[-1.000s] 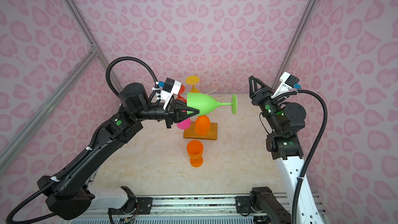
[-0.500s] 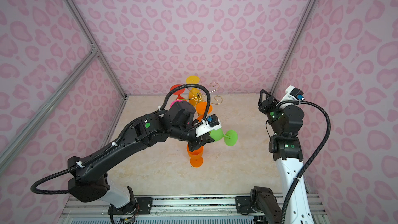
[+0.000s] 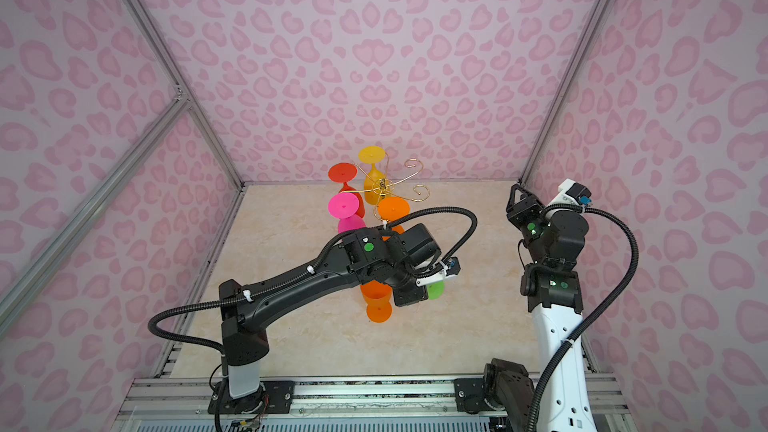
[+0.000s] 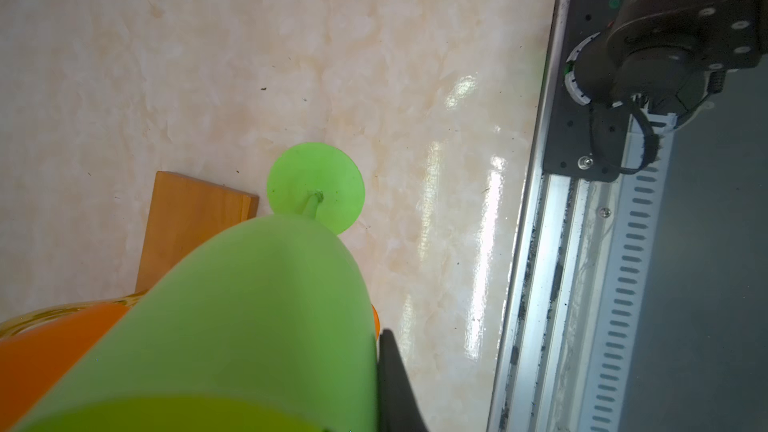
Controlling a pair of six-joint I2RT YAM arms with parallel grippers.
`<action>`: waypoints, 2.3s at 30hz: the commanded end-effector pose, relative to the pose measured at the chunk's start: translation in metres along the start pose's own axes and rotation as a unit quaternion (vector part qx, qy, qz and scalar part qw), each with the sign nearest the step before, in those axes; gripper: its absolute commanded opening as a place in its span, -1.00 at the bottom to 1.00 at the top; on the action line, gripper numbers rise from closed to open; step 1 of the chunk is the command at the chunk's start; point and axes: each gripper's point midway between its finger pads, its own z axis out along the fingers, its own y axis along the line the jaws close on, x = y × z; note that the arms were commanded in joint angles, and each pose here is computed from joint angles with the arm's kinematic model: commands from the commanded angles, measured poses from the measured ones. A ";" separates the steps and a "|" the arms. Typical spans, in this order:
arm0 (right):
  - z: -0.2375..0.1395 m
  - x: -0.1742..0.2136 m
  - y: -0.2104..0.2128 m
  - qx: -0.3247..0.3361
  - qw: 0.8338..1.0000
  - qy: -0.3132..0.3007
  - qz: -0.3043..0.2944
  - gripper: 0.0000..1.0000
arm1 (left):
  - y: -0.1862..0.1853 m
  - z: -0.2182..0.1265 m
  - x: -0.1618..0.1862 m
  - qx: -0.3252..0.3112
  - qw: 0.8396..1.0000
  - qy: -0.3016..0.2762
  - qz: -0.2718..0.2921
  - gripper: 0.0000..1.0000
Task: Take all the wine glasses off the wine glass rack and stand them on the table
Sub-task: 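Carry the green glass down toward the table with the left gripper, then set the green glass upright beside the orange glass and open the left gripper, then lift the left gripper away while the right gripper reaches toward the rack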
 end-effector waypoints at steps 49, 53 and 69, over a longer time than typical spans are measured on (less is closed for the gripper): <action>-0.002 0.007 -0.004 -0.038 0.999 0.021 0.027 -0.03 | 0.003 0.009 -0.017 0.005 1.000 0.024 -0.011 -0.07; -0.005 0.012 0.007 -0.058 0.997 0.034 0.033 0.01 | 0.008 -0.044 -0.041 -0.017 0.998 -0.063 -0.015 0.00; -0.008 0.094 0.110 -0.177 0.970 0.168 0.007 0.04 | 0.088 -0.271 -0.011 -0.241 0.886 -0.372 -0.140 0.52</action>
